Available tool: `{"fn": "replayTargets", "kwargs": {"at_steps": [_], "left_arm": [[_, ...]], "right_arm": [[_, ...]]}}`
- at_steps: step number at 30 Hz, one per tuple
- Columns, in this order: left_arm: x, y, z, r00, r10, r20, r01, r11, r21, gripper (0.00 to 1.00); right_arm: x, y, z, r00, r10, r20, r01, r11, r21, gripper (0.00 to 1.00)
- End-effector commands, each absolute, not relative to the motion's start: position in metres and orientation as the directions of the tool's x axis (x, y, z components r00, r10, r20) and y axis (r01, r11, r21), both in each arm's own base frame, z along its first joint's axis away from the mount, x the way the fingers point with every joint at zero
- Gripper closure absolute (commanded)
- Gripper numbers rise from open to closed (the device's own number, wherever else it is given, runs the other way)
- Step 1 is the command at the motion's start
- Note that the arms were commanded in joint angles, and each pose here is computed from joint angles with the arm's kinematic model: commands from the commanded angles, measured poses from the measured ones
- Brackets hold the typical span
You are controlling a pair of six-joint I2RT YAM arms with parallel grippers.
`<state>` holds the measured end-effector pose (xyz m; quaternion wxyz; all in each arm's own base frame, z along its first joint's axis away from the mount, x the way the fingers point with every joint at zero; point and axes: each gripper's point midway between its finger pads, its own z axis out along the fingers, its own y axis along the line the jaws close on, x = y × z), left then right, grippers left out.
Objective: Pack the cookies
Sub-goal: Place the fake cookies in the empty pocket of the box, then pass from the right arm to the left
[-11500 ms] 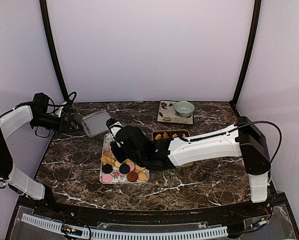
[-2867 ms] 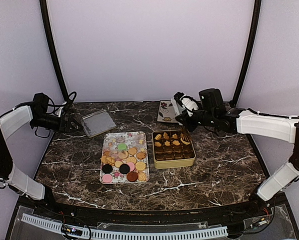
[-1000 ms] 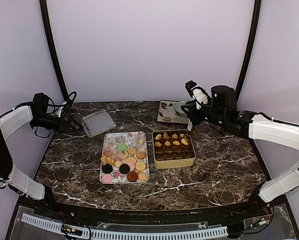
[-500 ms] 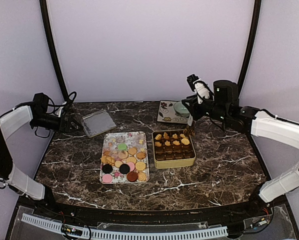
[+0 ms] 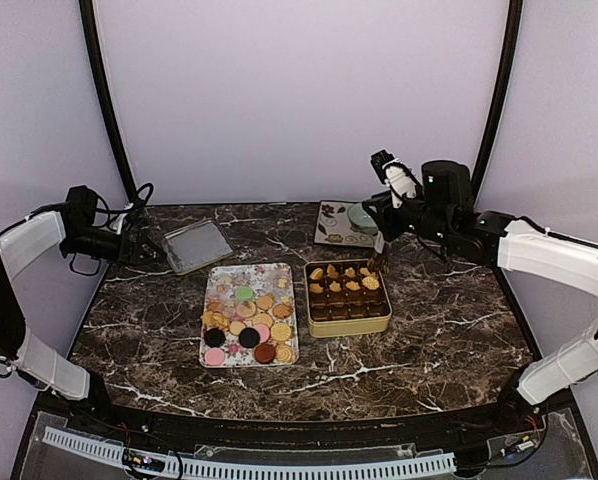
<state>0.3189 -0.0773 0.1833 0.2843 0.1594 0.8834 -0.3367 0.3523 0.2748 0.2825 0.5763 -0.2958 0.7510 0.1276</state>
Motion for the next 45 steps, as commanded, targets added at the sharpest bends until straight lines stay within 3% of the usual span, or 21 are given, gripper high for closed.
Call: {"fn": "replayTargets", "kwargs": {"at_steps": [1,5,12,21,35,45], "left_arm": [[0.31,-0.082,0.197,-0.761,0.103,-0.641,0.515,0.697,-0.499,0.04],[0.301,-0.091,0.205,-0.747,0.105,-0.657,0.557,0.638,-0.532,0.03],[0.276,-0.121,0.237,-0.699,0.076,-0.711,0.668,0.423,-0.612,0.04],[0.245,-0.176,0.235,-0.657,0.214,-0.723,0.753,0.217,-0.621,0.05],[0.242,-0.185,0.23,-0.65,0.247,-0.719,0.759,0.171,-0.628,0.13],[0.237,-0.189,0.228,-0.66,0.271,-0.7,0.748,0.153,-0.646,0.4]], "right_arm": [[0.333,0.288,0.378,-0.004,-0.08,-0.997,-0.633,0.772,-0.059,0.97],[0.31,0.319,0.413,0.01,0.065,-0.998,-0.731,0.681,0.037,0.93],[0.293,0.398,0.408,-0.163,0.274,-0.948,-0.862,0.428,0.272,0.92],[0.29,0.479,0.4,-0.349,0.338,-0.874,-0.899,0.143,0.414,0.91],[0.285,0.505,0.39,-0.434,0.325,-0.84,-0.88,0.044,0.472,0.84],[0.286,0.503,0.387,-0.426,0.325,-0.844,-0.881,0.064,0.469,0.82]]}}
